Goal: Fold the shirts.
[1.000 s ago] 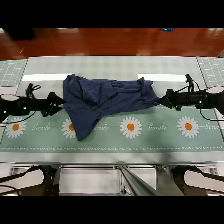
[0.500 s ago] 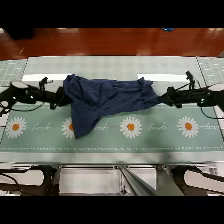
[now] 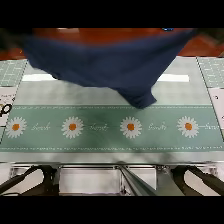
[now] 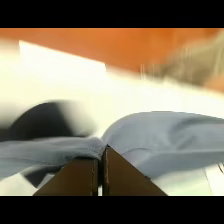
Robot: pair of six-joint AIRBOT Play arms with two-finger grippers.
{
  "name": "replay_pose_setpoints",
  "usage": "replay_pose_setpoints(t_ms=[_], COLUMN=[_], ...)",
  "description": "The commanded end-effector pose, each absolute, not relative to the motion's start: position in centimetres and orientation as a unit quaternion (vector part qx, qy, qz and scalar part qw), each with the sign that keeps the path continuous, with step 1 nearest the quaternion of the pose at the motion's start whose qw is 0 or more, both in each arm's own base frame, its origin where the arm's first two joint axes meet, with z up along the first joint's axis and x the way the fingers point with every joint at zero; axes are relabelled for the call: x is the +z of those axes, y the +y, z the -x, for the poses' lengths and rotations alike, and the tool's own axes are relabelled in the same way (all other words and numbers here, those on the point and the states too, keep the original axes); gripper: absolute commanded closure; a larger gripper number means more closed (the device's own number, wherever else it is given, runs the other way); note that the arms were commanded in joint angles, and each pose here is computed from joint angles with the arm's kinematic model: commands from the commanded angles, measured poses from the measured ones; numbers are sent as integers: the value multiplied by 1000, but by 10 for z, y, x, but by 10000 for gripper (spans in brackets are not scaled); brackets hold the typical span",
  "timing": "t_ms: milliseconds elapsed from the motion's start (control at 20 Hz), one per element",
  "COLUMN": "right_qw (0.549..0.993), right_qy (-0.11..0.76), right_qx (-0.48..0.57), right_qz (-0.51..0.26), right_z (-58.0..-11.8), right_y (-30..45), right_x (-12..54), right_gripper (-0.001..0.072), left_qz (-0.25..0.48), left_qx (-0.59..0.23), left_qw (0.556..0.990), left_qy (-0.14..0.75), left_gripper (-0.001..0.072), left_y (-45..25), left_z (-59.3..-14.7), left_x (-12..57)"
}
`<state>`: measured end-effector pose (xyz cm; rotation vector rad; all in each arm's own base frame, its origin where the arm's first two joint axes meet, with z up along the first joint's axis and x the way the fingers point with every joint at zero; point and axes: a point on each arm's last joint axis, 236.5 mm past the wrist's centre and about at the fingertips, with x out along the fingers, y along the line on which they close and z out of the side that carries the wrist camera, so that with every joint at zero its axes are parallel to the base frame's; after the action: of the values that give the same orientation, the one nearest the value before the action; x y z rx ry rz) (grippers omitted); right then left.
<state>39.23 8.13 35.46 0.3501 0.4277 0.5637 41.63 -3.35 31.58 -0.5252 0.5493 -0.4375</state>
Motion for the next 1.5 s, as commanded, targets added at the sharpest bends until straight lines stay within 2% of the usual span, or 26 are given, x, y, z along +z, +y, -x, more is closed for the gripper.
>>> replay_pose_setpoints(t_ms=[0,150,300,500,600,700,800,900,1050,1200,1450], right_qw=[964,980,990,1000,998,997,995,987,964,937,902], right_qy=[31,-55,-72,4,53,66,93,137,220,294,355], right_qx=[251,187,117,23,-8,-15,5,47,97,105,106], right_qz=[-84,-44,-13,-6,-11,-23,-37,-62,-114,-159,-220], right_z=[-311,-247,-196,-158,-145,-141,-153,-181,-237,-300,-422], right_y=[88,78,63,31,20,18,25,38,49,40,17], right_x=[492,540,545,503,478,469,453,422,347,259,152], right_gripper=[690,690,690,690,690,690,690,690,690,690,690], left_qz=[161,100,47,-1,10,33,35,57,100,154,228], left_qx=[-192,-178,-155,-123,-61,-10,-6,-4,-25,-54,-15], left_qw=[963,979,985,987,990,991,994,997,990,964,924], left_qy=[103,2,-57,-103,-126,-132,-100,-43,92,210,305], left_gripper=[678,678,678,678,678,677,677,677,677,677,677], left_y=[-36,-59,-80,-84,-51,-24,-21,-16,-18,-27,-9], left_z=[-338,-267,-206,-128,-96,-80,-97,-135,-217,-308,-449], left_x=[456,521,547,556,559,557,541,510,423,316,161])
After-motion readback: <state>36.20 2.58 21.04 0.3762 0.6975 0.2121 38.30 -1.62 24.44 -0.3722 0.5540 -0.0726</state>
